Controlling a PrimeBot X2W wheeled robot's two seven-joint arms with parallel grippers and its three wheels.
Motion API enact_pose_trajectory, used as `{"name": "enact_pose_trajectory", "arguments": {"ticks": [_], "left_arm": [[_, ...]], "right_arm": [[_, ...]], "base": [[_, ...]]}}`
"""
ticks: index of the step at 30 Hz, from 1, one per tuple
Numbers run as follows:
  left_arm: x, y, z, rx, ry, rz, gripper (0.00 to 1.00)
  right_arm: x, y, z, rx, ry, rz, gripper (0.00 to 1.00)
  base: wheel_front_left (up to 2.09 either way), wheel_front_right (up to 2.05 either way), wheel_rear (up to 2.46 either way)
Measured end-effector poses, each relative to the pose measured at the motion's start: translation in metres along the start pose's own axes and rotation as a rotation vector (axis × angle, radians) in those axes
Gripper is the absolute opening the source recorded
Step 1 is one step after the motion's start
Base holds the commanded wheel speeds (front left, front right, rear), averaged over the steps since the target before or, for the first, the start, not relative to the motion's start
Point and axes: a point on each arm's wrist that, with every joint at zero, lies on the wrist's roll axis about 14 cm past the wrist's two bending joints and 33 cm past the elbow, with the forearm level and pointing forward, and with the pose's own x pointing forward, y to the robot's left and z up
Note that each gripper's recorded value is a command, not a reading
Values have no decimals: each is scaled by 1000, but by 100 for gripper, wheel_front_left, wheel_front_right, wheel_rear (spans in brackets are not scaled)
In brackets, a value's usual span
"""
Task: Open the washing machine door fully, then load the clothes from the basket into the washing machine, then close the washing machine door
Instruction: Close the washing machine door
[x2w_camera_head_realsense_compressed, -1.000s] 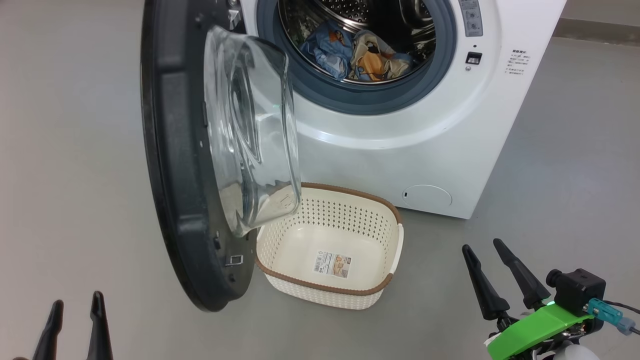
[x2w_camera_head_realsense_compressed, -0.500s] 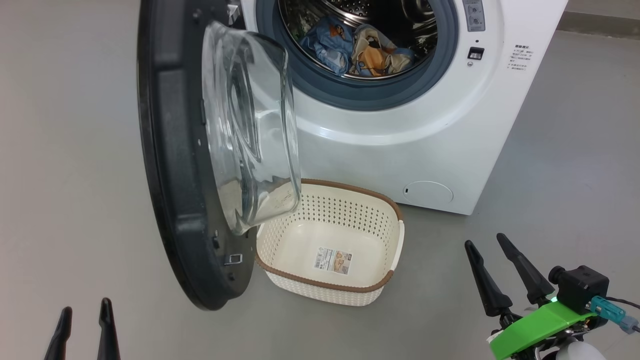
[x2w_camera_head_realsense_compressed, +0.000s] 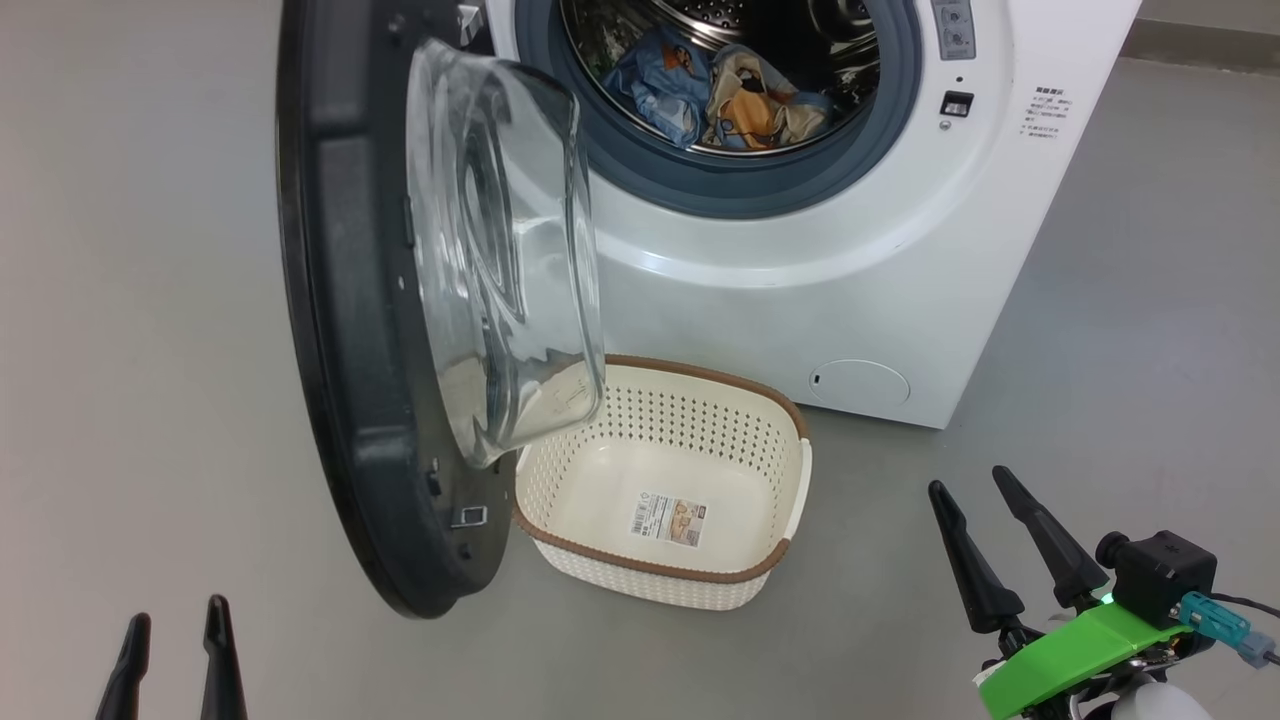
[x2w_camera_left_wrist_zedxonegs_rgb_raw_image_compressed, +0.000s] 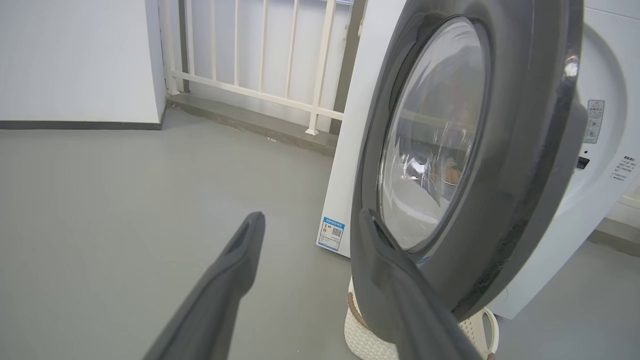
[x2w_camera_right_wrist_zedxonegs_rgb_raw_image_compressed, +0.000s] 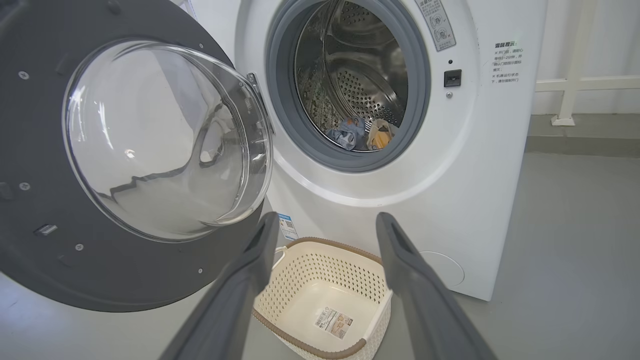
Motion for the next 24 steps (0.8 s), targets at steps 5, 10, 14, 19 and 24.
{"name": "enact_pose_trajectory", "arguments": {"ticks": [5,10,14,19,24], "left_arm": [[-1,0,1,-1,-3,-3,100],[-1,-1,2,11,-9,-10,100],[-1,-2,3,10,-12,-13,100],[-1,-3,4,1,-16,-16,100],[-1,-3,9,-37,-32,-15,5]], "right_arm": [[0,1,1,-1,-1,3,100],[0,3,3,-5,-7,7,100],[-2,4,3,-7,-5,8,100],[-7,5,-1,-10,11,11,100],[-7,6,0,-13,7,15,100]], "base": [[0,0,0],[0,0,0],[0,0,0],[0,0,0],[0,0,0]]}}
